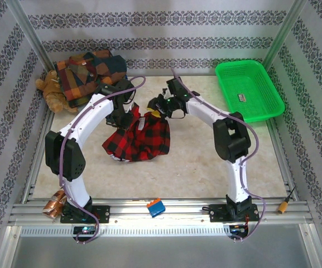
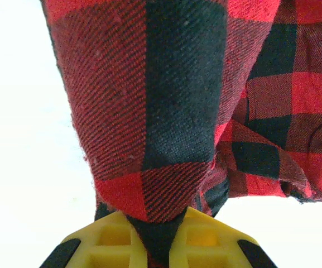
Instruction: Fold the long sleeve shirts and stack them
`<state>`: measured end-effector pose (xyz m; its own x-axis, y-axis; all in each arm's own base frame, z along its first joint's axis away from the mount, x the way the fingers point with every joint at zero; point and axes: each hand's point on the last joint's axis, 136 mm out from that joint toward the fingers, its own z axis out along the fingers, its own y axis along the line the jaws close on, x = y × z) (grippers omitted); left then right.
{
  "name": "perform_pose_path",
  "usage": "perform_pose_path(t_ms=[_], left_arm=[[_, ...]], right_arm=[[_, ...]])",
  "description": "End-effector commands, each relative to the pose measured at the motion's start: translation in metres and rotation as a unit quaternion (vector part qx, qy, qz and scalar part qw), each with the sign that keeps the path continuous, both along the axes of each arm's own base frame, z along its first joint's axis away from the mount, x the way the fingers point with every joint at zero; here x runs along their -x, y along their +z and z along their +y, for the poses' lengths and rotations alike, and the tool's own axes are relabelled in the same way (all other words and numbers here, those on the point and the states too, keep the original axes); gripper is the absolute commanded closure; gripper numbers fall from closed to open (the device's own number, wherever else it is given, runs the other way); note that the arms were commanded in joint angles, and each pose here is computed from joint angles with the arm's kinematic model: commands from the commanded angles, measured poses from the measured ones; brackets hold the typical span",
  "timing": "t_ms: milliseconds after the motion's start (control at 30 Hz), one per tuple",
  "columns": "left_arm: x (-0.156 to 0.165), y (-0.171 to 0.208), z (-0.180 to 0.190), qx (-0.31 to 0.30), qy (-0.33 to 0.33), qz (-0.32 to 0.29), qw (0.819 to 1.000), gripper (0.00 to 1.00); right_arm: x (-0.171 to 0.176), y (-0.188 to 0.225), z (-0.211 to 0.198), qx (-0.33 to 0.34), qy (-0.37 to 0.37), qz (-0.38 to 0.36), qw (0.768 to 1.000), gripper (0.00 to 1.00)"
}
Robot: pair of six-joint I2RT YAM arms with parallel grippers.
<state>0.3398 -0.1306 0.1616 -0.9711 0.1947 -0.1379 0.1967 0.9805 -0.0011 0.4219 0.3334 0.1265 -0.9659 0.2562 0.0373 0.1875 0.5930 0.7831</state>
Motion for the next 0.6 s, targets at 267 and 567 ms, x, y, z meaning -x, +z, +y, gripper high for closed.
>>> perform_pose_path(t_ms=[267,567], left_arm=[[0.001,0.008,-0.005,0.027,0.001,-0.012,1.000,1.00],[0.001,0.010,-0.008,0.053,0.011,-0.010,0.998,1.00]], right_arm=[[0.124,-0.034,0.064,-0.006,0.114,0.106,0.988,0.91],[0.149,-0.067,0.105,-0.020,0.128,0.155,0.979,0.92]])
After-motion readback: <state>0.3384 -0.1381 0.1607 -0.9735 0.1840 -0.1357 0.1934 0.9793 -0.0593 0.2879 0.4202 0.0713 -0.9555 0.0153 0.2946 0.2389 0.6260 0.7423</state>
